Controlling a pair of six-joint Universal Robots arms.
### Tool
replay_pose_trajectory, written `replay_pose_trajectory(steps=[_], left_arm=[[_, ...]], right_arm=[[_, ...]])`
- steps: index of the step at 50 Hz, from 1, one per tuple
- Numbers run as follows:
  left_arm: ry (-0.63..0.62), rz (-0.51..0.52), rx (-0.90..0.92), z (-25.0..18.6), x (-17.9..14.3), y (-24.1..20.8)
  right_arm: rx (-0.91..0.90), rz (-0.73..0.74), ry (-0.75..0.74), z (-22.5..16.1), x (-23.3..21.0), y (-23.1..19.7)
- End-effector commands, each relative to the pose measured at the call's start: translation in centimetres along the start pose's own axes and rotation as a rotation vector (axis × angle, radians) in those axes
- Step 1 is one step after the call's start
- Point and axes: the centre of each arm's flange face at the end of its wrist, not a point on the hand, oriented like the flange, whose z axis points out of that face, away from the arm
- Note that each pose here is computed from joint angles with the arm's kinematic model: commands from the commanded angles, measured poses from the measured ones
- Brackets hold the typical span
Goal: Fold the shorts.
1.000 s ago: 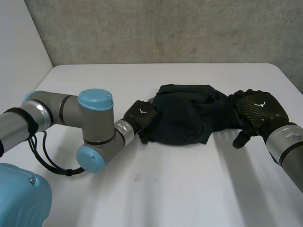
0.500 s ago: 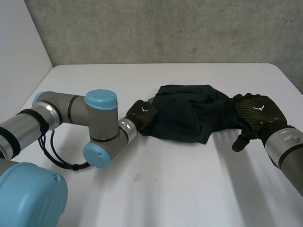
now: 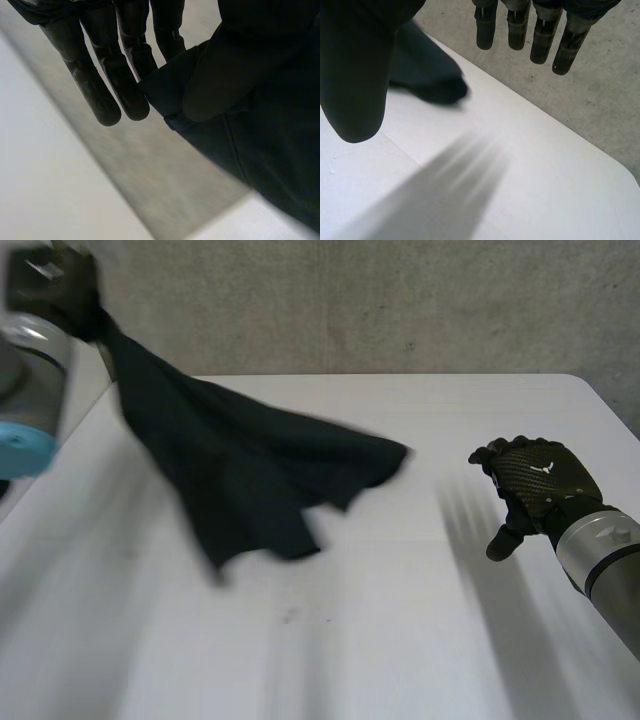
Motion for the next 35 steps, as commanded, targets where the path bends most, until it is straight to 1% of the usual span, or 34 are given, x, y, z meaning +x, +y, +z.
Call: replay_pose_trajectory(steps=[1, 4, 5, 8, 9, 12, 13, 16, 17, 20, 21, 23, 24, 28, 31, 35], left_arm=[[-0.078, -0.063, 0.166, 0.5, -3.3, -4.0], [-0.028, -0.092, 0.190, 0.2, -2.1, -4.7], [0.027, -0.118, 0.200, -0.2, -0.6, -5.0], [0.131, -0.162, 0.213, -1.1, 2.2, -5.5], [0.202, -0.184, 0.200, -1.6, 4.1, -5.0], [0.343, -0.209, 0.161, -2.9, 8.3, -3.5], [0.433, -0.219, 0.144, -4.2, 11.1, -2.9], [0.591, -0.234, 0.122, -7.1, 15.8, -2.3], [0.683, -0.240, 0.103, -9.1, 18.4, -1.7], [0.795, -0.245, 0.059, -11.8, 21.5, -0.3], [0.863, -0.242, 0.015, -13.7, 23.3, 1.1], [0.908, -0.238, -0.025, -15.1, 24.5, 2.2], [0.949, -0.231, -0.058, -16.6, 25.4, 3.0], [1.041, -0.209, -0.099, -20.3, 27.4, 3.5], [1.070, -0.189, -0.104, -21.5, 27.7, 3.4], [1.059, -0.132, -0.092, -21.5, 27.2, 3.4]], right_arm=[[-0.001, 0.000, 0.003, 0.0, 0.0, 0.0], [-0.003, 0.000, 0.005, -0.2, 0.0, 0.0], [-0.003, 0.000, 0.005, -0.2, 0.0, 0.0], [-0.006, 0.002, 0.008, -0.3, 0.0, 0.1], [-0.007, 0.002, 0.007, -0.3, 0.0, 0.1], [-0.009, 0.003, 0.014, -0.3, 0.2, 0.2], [-0.011, 0.004, 0.015, -0.3, 0.2, 0.2], [-0.013, 0.006, 0.023, -0.3, 0.4, 0.3], [-0.015, 0.006, 0.025, -0.2, 0.4, 0.4], [-0.016, 0.008, 0.028, -0.2, 0.5, 0.4], [-0.017, 0.008, 0.029, -0.2, 0.5, 0.4], [-0.018, 0.010, 0.029, -0.3, 0.5, 0.4], [-0.015, 0.011, 0.030, -0.3, 0.5, 0.4], [-0.016, 0.013, 0.033, -0.3, 0.6, 0.4], [-0.019, 0.017, 0.044, -0.1, 1.0, 0.5], [-0.020, 0.017, 0.037, -0.1, 1.0, 0.6]])
